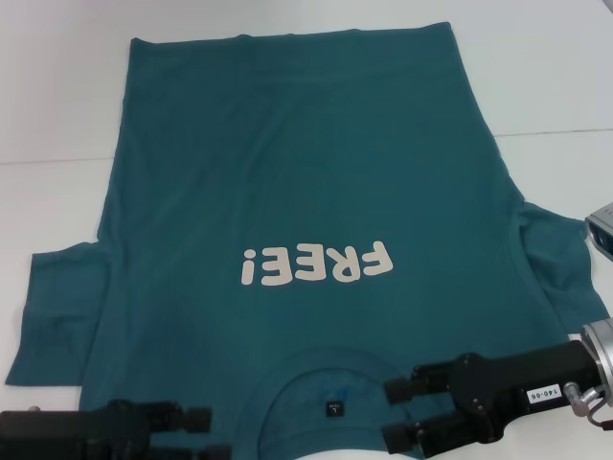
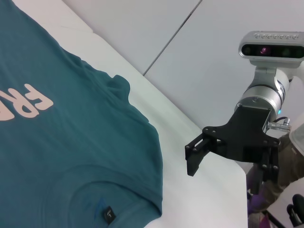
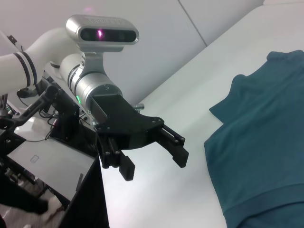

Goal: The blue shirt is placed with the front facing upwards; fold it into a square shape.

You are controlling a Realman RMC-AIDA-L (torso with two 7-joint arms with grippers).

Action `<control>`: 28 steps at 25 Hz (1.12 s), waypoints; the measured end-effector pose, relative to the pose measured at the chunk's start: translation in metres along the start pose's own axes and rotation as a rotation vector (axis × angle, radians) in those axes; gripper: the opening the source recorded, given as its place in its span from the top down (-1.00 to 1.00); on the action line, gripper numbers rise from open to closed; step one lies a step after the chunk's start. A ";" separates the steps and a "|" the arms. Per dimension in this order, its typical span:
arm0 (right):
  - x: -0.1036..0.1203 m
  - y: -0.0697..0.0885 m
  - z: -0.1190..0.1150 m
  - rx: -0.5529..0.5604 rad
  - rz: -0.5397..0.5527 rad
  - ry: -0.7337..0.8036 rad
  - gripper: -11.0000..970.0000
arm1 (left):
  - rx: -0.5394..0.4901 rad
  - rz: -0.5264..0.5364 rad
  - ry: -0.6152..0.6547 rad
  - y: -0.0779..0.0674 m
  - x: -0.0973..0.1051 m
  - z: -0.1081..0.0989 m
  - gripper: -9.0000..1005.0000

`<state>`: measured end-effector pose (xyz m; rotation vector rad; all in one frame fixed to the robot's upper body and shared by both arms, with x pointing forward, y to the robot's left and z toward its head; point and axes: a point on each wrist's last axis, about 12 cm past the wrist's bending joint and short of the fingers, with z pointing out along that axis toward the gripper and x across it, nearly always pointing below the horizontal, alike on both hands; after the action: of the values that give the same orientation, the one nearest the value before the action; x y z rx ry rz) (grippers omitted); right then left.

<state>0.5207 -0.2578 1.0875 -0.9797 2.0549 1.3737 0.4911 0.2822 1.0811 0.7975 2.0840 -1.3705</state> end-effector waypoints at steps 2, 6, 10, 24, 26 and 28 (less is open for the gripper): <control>-0.001 -0.001 -0.002 0.006 0.030 -0.022 -0.82 | -0.005 -0.063 -0.027 0.001 -0.005 -0.003 -0.68; -0.006 -0.002 -0.006 0.019 0.105 -0.064 -0.82 | -0.046 -0.262 -0.154 0.008 -0.022 -0.020 -0.68; -0.022 -0.006 -0.017 0.036 0.281 -0.152 -0.82 | -0.125 -0.552 -0.350 0.026 -0.035 -0.047 -0.68; -0.042 -0.026 -0.047 0.168 0.504 -0.275 -0.82 | -0.460 -0.800 -0.693 0.075 -0.020 -0.079 -0.68; -0.042 -0.026 -0.049 0.172 0.504 -0.280 -0.82 | -0.479 -0.810 -0.696 0.077 -0.018 -0.080 -0.68; -0.042 -0.026 -0.050 0.175 0.506 -0.284 -0.82 | -0.486 -0.821 -0.698 0.077 -0.016 -0.081 -0.68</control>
<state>0.5677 -0.2977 1.1213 -0.1754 2.2322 1.4343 0.5494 0.3787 1.0729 -0.7258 2.0386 -1.1473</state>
